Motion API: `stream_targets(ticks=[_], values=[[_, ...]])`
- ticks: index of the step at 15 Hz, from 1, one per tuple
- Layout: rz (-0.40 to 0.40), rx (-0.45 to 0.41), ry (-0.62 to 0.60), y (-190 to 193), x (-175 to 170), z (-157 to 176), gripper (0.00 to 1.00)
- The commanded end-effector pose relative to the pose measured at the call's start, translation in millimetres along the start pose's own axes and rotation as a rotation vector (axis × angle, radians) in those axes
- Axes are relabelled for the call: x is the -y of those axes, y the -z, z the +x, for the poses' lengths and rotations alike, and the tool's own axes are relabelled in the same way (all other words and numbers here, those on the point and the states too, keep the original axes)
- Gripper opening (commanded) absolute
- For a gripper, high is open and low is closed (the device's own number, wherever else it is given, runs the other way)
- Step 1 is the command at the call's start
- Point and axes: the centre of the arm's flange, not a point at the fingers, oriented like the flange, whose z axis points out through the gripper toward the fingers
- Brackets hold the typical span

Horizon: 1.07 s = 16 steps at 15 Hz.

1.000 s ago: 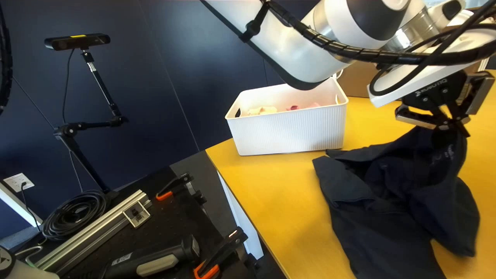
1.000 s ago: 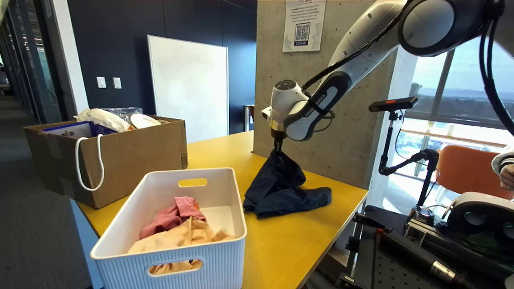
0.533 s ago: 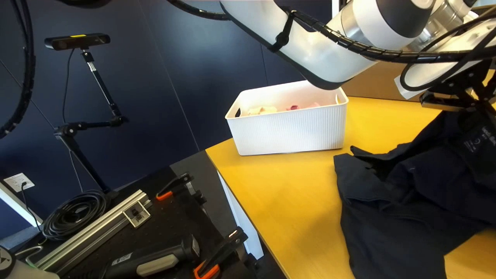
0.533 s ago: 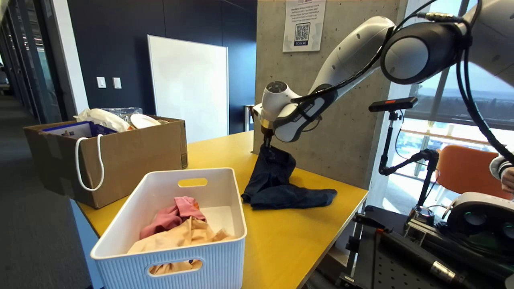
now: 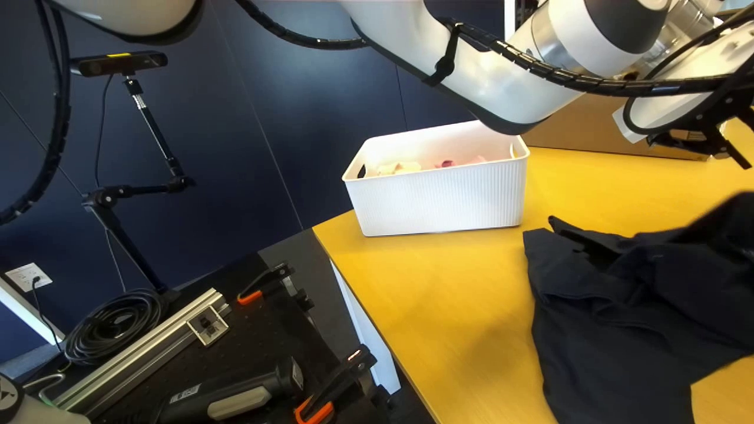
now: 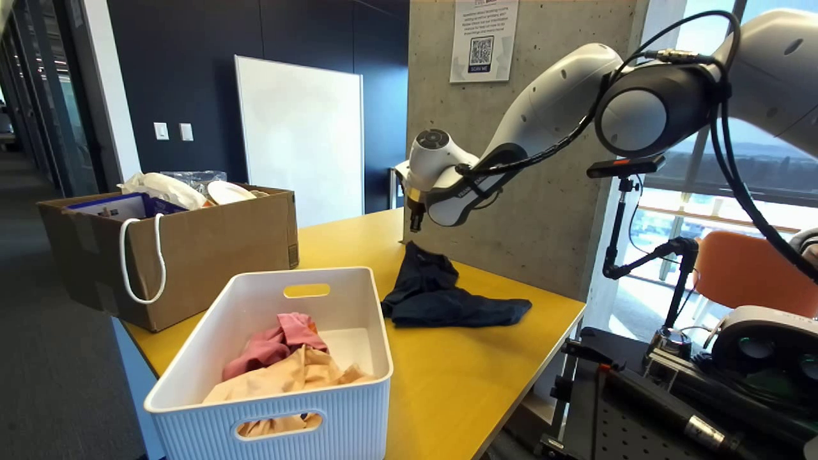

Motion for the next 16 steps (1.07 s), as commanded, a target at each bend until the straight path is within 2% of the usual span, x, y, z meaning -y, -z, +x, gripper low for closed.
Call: stream_targets(ticks=[1,4,7,10,12,16], values=[[0.028,0.042,-0.017,15.9,-14.0,-22.9,0.58],[0.102,0.104,-0.026,41.9,-12.8,-43.6,0.79],[0.212,0.137,0.003,85.1,-1.1,-52.8,0.99],[0.333,0.143,0.033,113.8,23.0,-39.9,1.0],[0.437,0.173,0.002,133.4,49.6,-34.6,1.0],[0.597,0.264,-0.074,164.6,89.3,-60.3,1.0]])
